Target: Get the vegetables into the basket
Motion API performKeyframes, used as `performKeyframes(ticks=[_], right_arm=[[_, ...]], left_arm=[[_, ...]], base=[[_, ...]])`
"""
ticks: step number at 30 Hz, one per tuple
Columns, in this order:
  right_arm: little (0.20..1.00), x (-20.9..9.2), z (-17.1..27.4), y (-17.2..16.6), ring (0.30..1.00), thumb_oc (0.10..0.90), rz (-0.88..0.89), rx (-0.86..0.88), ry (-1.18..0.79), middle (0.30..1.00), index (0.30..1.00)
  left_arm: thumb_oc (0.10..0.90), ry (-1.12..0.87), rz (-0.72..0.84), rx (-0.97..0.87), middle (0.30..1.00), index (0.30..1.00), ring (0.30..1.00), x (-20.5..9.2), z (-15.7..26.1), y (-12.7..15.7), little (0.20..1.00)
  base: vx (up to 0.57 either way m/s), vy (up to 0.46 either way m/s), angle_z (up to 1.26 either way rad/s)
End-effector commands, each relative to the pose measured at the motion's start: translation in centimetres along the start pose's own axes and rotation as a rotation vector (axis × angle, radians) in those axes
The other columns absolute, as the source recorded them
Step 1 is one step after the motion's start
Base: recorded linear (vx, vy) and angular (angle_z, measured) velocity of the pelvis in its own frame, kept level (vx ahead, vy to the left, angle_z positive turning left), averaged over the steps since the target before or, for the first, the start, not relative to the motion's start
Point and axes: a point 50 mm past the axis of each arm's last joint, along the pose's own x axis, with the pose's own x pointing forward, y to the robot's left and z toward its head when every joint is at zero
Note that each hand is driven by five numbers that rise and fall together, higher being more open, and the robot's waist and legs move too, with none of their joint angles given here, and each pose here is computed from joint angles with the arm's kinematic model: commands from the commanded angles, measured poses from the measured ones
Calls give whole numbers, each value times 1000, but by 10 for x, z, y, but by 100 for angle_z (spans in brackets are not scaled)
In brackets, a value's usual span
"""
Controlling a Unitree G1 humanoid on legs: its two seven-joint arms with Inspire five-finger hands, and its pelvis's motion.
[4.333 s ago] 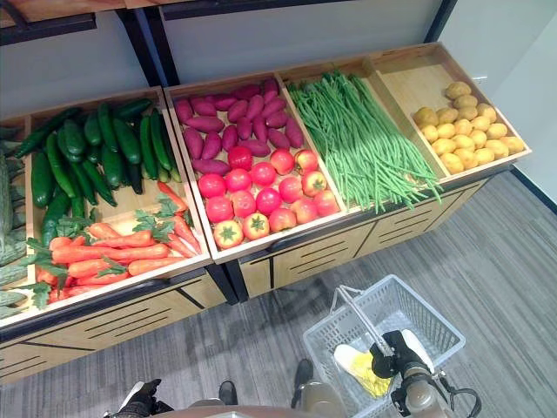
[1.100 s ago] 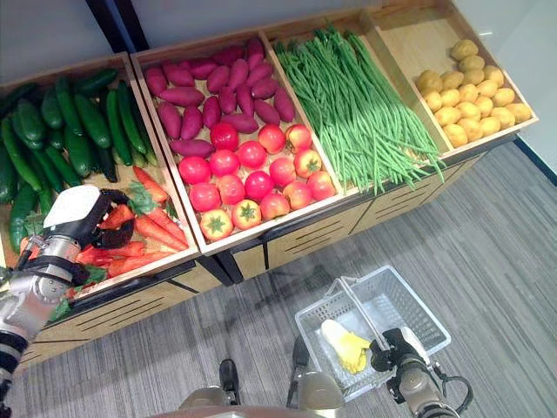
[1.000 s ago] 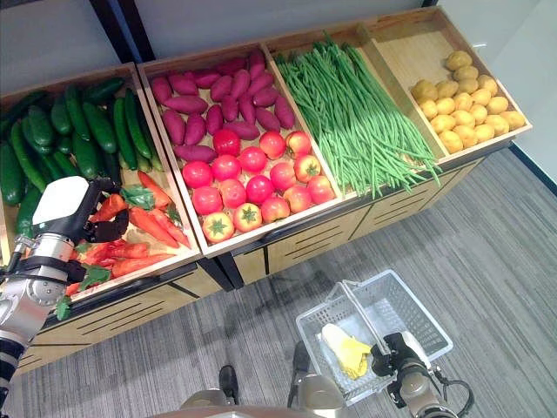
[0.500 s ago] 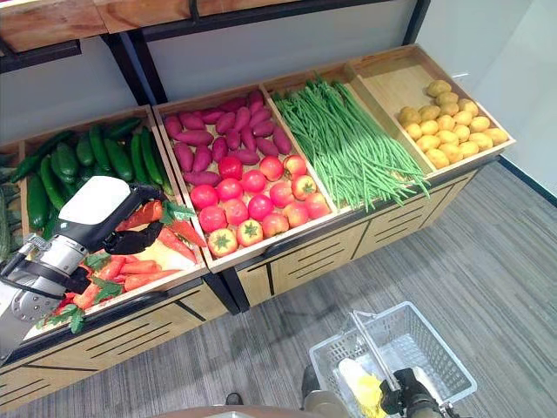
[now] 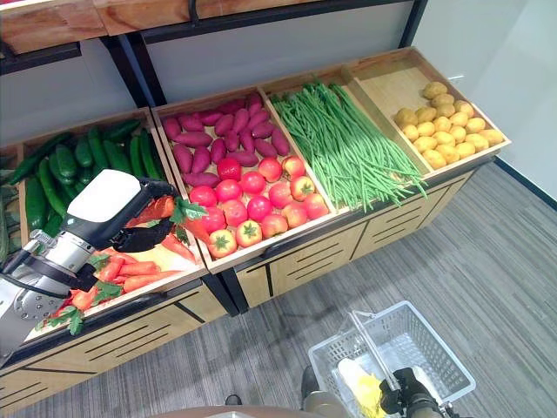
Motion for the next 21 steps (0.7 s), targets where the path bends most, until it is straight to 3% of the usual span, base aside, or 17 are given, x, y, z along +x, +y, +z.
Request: performKeyframes(ticks=[1, 11, 21], right_arm=[[300, 6, 21, -21, 300, 400, -85, 40, -87, 300, 300], [300, 3, 11, -12, 300, 400, -78, 93, -55, 300, 300], [300, 2, 8, -14, 300, 400, -80, 52, -41, 300, 300]], left_arm=[[400, -192, 229, 90, 300, 300, 300, 30, 20, 69, 300], [400, -328, 269, 75, 300, 300, 300, 53, 44, 77, 300], [400, -283, 239, 70, 300, 300, 300, 39, 37, 75, 300]], base=[[-43, 87, -6], [-86, 102, -23], [-24, -49, -42]])
